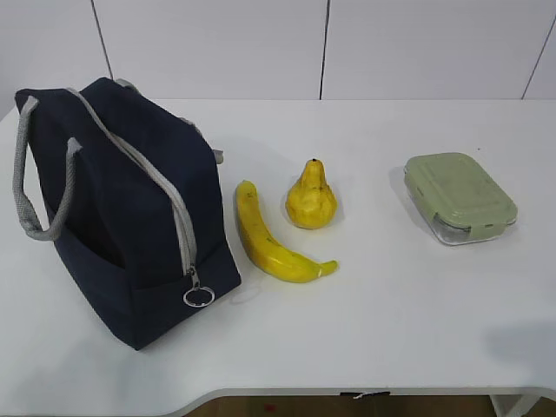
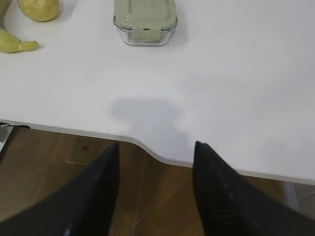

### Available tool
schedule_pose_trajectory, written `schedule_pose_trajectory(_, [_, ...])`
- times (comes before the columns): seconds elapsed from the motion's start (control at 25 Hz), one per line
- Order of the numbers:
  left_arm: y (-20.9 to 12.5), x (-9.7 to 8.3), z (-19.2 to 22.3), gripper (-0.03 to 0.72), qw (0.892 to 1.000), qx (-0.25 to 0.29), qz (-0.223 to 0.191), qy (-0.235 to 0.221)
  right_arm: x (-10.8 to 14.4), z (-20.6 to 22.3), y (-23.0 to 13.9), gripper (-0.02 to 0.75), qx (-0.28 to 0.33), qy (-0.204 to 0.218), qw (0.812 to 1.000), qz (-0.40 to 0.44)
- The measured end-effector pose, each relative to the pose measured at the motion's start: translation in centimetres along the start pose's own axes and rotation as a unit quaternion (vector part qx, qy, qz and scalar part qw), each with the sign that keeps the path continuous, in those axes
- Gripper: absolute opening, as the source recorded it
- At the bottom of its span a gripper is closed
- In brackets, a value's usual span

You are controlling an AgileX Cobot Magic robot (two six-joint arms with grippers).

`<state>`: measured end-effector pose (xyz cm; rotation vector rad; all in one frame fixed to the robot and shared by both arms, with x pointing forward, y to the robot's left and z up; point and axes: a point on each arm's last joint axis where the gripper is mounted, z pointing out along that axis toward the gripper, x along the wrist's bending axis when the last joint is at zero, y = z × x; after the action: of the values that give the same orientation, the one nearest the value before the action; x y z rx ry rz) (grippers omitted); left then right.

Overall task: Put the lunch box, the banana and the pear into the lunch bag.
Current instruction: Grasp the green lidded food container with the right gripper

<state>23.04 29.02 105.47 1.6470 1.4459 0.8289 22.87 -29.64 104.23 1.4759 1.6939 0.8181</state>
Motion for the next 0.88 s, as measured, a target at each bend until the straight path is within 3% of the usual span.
schedule_pose_trajectory(0.88, [0.0, 0.0, 0.0, 0.434, 1.0, 0.0, 0.0, 0.0, 0.0, 0.0, 0.0, 0.396, 0.0, 0.0, 1.0, 0.0])
